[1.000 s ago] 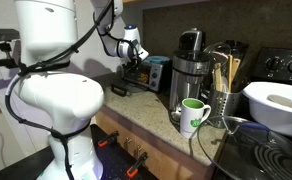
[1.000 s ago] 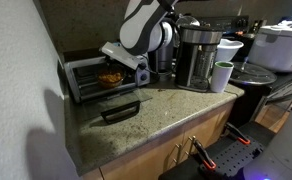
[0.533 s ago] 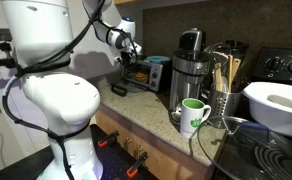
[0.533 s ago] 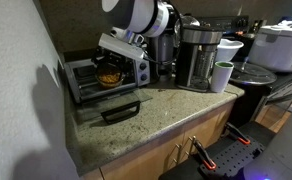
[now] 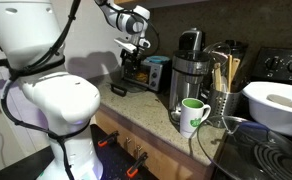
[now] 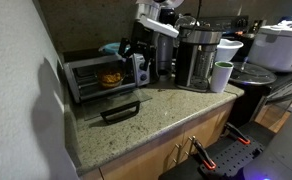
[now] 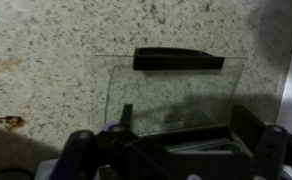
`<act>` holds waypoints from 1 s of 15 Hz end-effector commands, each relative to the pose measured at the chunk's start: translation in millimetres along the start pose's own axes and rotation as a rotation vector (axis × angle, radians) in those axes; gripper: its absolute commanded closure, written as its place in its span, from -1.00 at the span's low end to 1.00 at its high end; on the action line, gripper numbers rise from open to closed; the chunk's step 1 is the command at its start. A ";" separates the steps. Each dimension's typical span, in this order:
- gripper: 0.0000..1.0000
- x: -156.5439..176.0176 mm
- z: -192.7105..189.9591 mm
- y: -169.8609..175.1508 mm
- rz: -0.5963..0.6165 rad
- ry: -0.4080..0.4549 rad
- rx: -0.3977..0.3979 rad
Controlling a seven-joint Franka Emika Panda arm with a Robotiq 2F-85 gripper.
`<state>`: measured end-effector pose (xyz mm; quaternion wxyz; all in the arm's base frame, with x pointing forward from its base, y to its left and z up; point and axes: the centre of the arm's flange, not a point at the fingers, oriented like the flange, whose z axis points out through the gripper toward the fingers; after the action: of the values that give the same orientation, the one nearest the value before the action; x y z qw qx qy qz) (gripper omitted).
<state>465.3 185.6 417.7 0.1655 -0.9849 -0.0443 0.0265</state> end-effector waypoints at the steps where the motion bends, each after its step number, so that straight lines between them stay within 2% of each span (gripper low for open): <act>1: -1.00 -9.9 -27.6 7.0 -0.165 -0.063 -0.087; 2: -1.00 -6.0 -12.6 9.0 -0.087 -0.043 -0.055; 15: -1.00 -5.5 -10.8 10.4 -0.094 -0.052 -0.058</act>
<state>461.3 171.8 424.7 0.1366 -0.9851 -0.0956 0.0431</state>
